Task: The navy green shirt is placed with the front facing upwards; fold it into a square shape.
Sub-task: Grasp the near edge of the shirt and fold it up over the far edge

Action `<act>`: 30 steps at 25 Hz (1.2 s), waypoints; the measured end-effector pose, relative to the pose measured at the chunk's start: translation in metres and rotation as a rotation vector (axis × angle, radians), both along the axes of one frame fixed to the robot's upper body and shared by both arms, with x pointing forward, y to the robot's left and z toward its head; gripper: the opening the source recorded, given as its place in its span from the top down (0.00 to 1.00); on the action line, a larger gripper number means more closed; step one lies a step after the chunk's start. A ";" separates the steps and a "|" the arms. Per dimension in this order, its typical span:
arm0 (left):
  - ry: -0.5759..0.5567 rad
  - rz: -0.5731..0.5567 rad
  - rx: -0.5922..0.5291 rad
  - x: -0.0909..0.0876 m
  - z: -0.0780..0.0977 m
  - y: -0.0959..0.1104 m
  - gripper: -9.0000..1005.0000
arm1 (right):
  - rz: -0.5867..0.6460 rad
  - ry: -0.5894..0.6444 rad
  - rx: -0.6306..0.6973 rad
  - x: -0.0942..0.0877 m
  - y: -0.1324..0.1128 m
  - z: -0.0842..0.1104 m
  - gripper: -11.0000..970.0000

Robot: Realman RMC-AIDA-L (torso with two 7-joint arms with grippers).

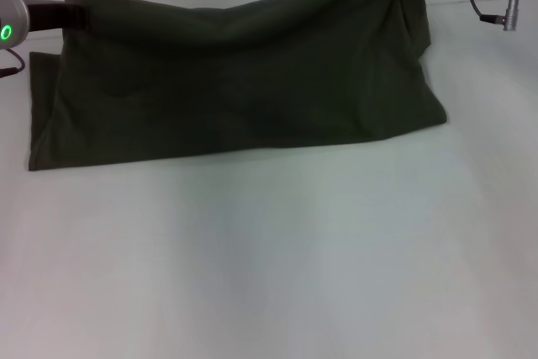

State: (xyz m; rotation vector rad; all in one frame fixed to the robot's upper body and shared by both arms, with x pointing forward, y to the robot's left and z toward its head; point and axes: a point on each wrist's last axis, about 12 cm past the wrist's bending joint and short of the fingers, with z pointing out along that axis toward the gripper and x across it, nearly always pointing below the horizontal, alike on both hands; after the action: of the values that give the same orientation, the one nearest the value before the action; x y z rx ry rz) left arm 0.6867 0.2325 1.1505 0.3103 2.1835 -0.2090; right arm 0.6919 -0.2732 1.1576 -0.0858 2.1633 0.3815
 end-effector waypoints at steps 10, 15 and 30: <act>-0.022 0.021 0.016 0.002 0.000 -0.001 0.92 | -0.015 -0.016 -0.011 0.001 0.004 -0.003 0.98; -0.030 0.035 0.032 0.003 0.000 -0.002 0.92 | -0.033 -0.029 -0.019 0.002 0.006 -0.006 0.98; -0.033 0.084 -0.001 0.004 0.001 0.006 0.84 | -0.033 -0.034 -0.037 0.003 0.007 -0.006 0.95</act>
State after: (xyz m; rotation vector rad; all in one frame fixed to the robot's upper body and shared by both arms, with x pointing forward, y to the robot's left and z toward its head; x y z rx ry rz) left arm 0.6910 0.2388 1.1519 0.2200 2.1591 -0.1568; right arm 0.6952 -0.2660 1.1517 -0.0770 2.1358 0.3190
